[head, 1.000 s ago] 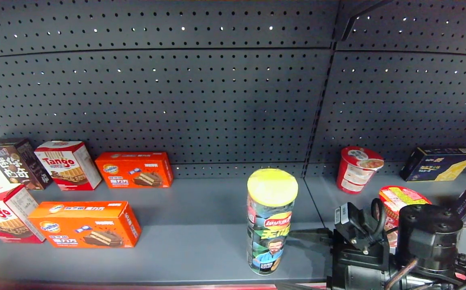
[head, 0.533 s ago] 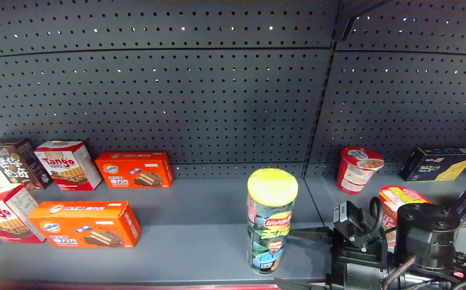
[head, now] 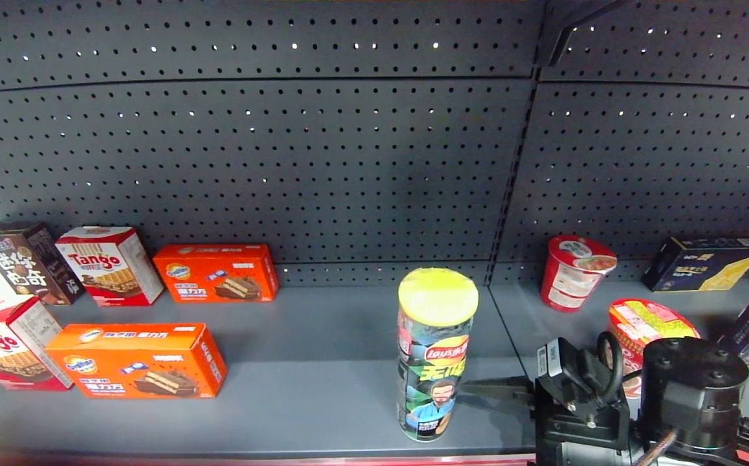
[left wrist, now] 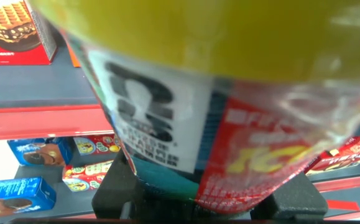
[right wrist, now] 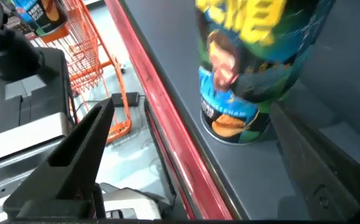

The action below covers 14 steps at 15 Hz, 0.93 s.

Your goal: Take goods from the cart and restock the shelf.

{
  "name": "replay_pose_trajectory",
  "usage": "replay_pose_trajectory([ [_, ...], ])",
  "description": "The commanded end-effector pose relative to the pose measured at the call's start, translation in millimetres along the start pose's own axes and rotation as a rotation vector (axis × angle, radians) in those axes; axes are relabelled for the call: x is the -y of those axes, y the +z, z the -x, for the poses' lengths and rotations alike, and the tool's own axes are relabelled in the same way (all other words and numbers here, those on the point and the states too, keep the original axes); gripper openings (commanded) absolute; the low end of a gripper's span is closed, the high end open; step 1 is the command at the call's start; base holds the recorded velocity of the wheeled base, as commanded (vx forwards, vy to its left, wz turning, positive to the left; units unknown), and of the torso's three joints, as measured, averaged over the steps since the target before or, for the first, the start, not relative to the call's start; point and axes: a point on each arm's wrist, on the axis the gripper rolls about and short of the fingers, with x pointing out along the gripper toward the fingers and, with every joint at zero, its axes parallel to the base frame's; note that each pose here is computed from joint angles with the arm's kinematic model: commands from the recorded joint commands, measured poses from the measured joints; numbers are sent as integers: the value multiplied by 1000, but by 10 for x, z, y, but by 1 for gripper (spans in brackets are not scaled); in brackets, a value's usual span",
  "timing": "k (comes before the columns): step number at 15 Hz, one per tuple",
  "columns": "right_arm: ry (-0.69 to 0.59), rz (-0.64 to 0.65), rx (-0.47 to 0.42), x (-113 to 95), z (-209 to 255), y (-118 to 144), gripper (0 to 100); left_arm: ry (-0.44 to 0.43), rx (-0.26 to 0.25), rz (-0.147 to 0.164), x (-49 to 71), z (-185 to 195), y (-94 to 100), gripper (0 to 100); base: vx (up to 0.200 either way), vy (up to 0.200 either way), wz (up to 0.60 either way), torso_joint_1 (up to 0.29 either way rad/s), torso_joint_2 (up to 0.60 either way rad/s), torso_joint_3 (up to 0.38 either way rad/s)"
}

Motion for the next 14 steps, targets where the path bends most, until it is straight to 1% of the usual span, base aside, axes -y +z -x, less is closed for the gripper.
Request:
replay_pose_trajectory([
  [1, -7, 2, 3, 1, 27, 2, 100, 0, 1, 0, 0, 0, 0, 0, 0, 0, 0, 0, 0, 0],
  [2, -53, 15, 20, 57, 157, 31, 100, 2, 1, 0, 0, 0, 0, 0, 0, 0, 0, 0, 0, 0],
  [5, -113, -1, 18, 211, 206, 14, 100, -1, 0, 2, 0, 0, 0, 0, 0, 0, 0, 0, 0, 0],
  [10, -108, 3, 23, 404, -108, 55, 100, 0, 1, 5, 0, 0, 0, 0, 0, 0, 0, 0, 0, 0],
  [12, -89, 11, 28, 404, -205, 73, 100, -1, -1, 5, 0, -1, 1, 0, 0, 0, 0, 0, 0, 0],
  [14, -60, 16, 24, 312, -213, 70, 100, 0, 1, 5, 0, 0, 0, 0, 0, 0, 0, 0, 0, 0],
])
